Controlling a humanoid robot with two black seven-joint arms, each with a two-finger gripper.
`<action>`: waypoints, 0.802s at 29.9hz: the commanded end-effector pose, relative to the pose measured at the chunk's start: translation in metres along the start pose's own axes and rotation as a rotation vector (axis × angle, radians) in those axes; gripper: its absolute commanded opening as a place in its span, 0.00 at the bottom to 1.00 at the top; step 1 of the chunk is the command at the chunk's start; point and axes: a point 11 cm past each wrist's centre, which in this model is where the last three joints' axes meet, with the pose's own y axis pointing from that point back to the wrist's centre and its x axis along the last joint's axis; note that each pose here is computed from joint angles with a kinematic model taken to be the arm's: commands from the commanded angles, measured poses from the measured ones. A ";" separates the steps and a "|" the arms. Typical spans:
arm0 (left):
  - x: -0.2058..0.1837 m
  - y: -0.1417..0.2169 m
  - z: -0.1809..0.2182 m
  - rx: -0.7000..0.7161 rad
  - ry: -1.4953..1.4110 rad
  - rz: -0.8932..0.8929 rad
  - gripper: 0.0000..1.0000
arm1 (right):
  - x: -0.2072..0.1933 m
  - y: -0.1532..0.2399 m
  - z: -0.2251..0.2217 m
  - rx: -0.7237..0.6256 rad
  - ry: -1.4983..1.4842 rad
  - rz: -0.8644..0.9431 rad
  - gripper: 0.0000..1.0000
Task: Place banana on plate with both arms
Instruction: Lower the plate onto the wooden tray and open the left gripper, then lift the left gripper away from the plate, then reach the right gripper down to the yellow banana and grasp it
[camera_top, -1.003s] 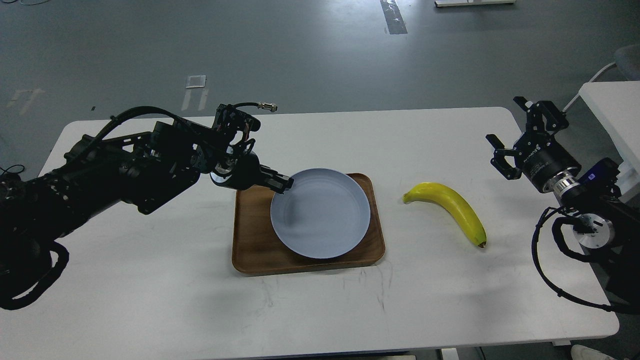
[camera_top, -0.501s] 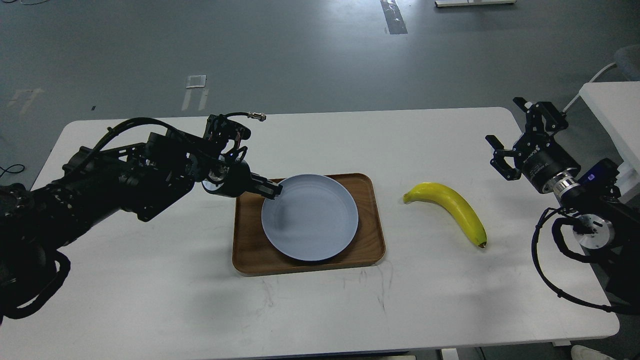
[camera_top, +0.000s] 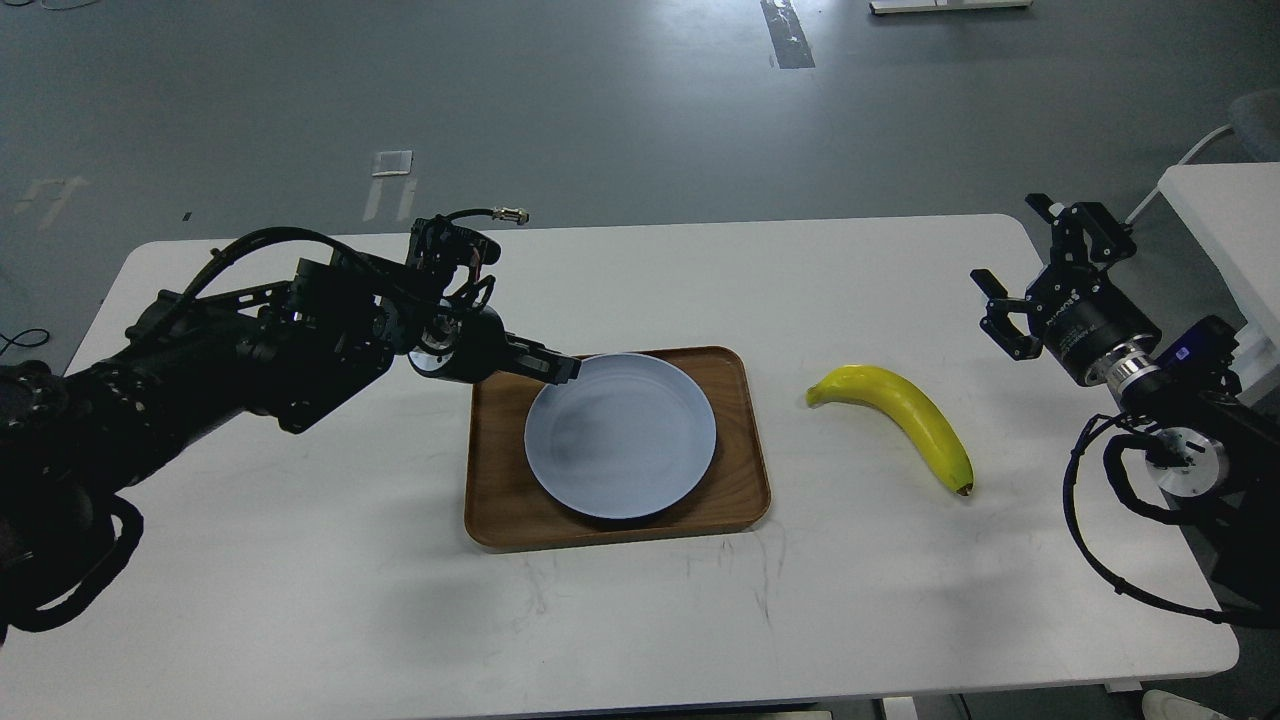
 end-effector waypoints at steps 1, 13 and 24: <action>0.036 0.015 0.014 -0.081 0.096 0.110 0.99 | 0.003 -0.002 -0.011 0.009 0.027 -0.004 1.00; 0.097 0.074 0.028 -0.661 0.901 0.538 0.99 | -0.040 -0.046 -0.099 -0.057 0.440 -0.257 1.00; 0.053 0.110 -0.049 -0.794 1.235 0.816 0.99 | -0.075 -0.043 -0.091 -0.238 0.879 -0.521 1.00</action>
